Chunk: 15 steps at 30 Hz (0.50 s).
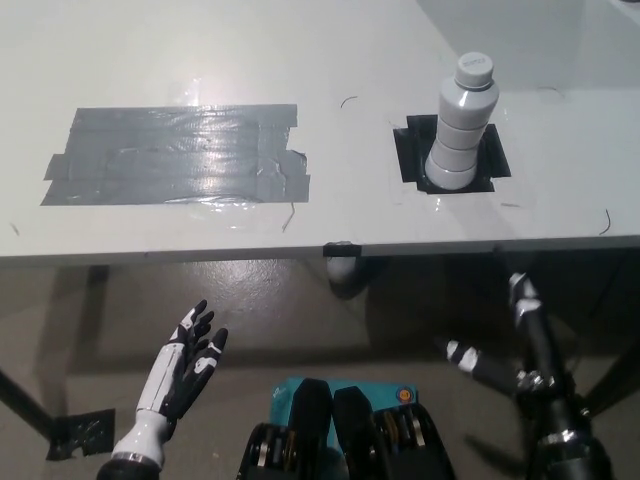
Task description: A white bottle is kept in the middle of the desk infront of the robot and the robot picks it up with its right hand and passes it to a person
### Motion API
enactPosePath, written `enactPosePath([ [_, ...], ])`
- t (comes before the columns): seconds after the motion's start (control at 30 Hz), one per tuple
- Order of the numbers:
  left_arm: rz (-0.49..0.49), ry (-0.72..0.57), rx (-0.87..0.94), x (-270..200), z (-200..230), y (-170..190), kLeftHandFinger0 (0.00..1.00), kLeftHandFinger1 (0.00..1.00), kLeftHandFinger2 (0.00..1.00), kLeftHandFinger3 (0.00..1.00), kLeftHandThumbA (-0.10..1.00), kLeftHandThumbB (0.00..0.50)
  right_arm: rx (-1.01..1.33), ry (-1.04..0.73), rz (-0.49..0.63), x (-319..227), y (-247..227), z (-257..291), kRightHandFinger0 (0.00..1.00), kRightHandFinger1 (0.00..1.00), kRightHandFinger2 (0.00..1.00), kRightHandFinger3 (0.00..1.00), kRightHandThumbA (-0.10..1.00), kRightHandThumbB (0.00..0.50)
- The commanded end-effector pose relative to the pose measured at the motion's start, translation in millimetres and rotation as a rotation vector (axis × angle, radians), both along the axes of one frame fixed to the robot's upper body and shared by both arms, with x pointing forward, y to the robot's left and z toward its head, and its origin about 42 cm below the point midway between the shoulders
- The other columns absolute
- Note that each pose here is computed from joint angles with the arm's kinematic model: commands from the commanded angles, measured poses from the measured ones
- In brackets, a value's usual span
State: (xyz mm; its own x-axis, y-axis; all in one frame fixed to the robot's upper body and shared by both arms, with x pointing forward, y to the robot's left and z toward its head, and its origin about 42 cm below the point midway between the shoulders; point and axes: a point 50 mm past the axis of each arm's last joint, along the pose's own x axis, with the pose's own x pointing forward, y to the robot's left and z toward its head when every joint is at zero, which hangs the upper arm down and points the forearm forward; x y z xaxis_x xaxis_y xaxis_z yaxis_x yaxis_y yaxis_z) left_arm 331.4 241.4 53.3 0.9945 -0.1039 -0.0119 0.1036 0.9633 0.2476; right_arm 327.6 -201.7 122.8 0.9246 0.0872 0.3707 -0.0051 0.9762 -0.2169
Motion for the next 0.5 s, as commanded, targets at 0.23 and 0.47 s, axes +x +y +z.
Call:
enactPosePath([
  [0.23,0.018,-0.092,0.021,7.7,14.0,4.6,1.00,1.00,1.00,1.00,0.75,0.069,0.058,-0.307,-0.099,31.3,-13.2,108.0,1.00,1.00,1.00,1.00,1.00,0.274],
  [0.47,0.018,-0.089,0.011,8.2,12.4,4.4,1.00,1.00,1.00,1.00,0.77,0.104,0.099,-0.145,-0.096,87.0,-23.2,113.2,1.00,1.00,1.00,1.00,1.00,0.316],
])
